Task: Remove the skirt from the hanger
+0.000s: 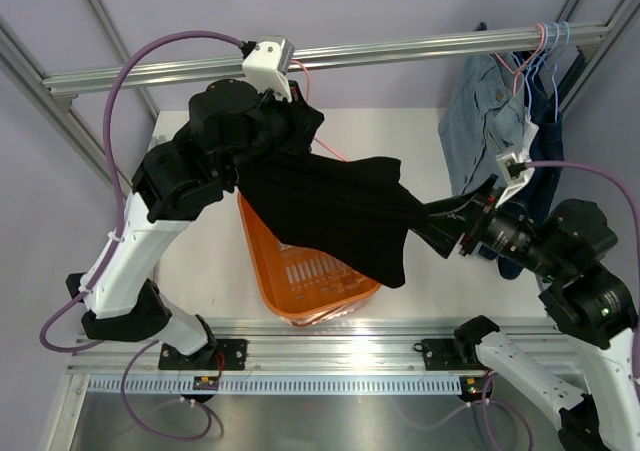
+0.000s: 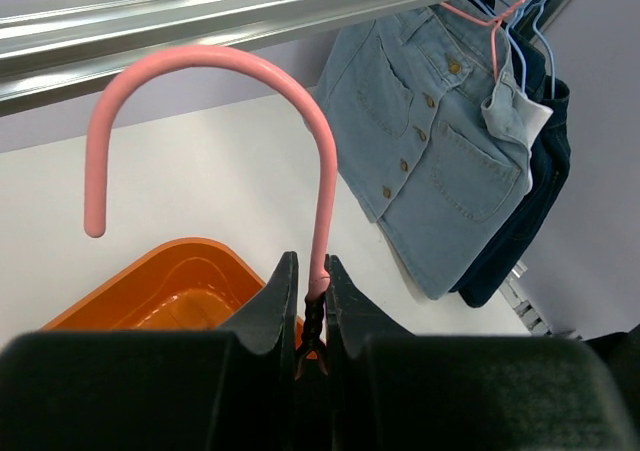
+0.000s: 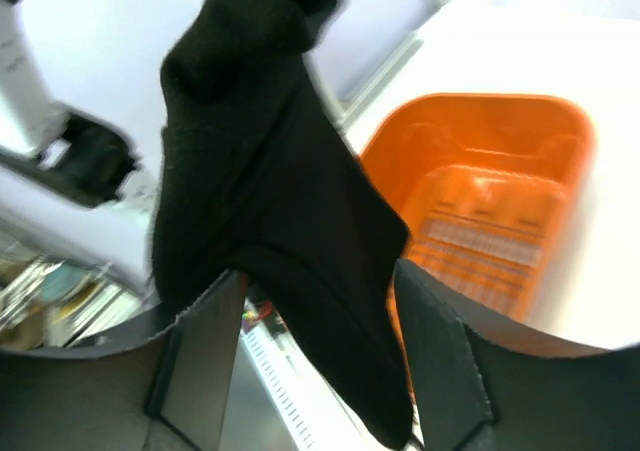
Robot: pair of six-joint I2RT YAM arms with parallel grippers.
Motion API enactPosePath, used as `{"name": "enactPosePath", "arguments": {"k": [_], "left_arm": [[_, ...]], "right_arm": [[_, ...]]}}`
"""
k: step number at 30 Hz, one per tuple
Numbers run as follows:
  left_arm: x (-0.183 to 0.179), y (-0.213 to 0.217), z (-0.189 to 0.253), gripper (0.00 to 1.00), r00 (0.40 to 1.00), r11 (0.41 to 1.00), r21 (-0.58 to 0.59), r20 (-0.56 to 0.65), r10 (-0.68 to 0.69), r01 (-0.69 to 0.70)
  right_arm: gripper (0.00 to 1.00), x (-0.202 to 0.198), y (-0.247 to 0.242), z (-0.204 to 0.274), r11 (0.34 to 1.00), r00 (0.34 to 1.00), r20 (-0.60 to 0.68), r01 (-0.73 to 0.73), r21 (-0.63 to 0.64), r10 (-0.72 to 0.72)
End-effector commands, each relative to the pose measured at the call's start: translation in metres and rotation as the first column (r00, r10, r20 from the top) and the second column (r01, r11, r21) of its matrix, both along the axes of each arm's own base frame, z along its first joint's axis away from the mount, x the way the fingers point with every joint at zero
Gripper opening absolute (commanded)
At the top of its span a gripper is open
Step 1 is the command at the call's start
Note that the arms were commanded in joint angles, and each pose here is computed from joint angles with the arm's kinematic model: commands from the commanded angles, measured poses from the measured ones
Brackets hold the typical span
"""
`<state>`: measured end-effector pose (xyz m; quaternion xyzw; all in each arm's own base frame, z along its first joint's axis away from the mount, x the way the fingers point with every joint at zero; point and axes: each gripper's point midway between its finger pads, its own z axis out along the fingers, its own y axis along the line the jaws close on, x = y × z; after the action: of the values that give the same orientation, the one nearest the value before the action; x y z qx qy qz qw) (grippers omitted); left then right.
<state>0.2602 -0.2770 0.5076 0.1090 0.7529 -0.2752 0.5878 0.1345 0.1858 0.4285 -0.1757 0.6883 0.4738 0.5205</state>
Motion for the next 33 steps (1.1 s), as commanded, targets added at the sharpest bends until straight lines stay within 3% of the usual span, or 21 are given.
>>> {"name": "enactPosePath", "arguments": {"k": [1, 3, 7, 11, 12, 16, 33], "left_arm": [[-0.007, 0.017, 0.021, 0.0, 0.997, 1.0, -0.017, 0.073, 0.008, -0.007], [-0.019, 0.022, 0.018, 0.0, 0.997, 0.999, -0.026, 0.07, -0.028, 0.03], [-0.029, 0.035, 0.011, 0.0, 0.998, 0.999, -0.028, 0.06, -0.031, 0.033], [-0.032, 0.036, 0.002, 0.0, 0.997, 0.998, -0.029, 0.065, -0.045, 0.047], [-0.033, 0.037, 0.002, 0.0, 0.997, 0.998, -0.032, 0.069, -0.045, 0.047], [-0.029, 0.032, -0.003, 0.0, 0.997, 0.999, -0.012, 0.063, -0.044, 0.045], [-0.013, 0.017, -0.009, 0.0, 0.998, 0.999, 0.042, 0.062, -0.031, 0.028]], "right_arm": [[0.7, 0.011, -0.038, 0.009, 0.971, 0.973, 0.039, 0.231, -0.066, -0.229], [0.76, 0.018, -0.062, 0.012, 0.927, 0.932, 0.039, 0.362, -0.099, -0.36], [0.76, 0.024, -0.064, 0.025, 0.915, 0.923, 0.051, 0.386, -0.116, -0.383], [0.67, 0.021, -0.035, 0.054, 0.967, 0.97, 0.051, 0.241, -0.082, -0.237], [0.66, 0.023, -0.017, 0.052, 0.985, 0.989, 0.01, 0.149, -0.09, -0.149], [0.52, 0.022, 0.016, 0.06, 0.998, 0.999, -0.042, -0.032, -0.051, 0.03], [0.53, 0.021, 0.05, 0.056, 0.984, 0.979, -0.1, -0.176, 0.004, 0.176]]}}
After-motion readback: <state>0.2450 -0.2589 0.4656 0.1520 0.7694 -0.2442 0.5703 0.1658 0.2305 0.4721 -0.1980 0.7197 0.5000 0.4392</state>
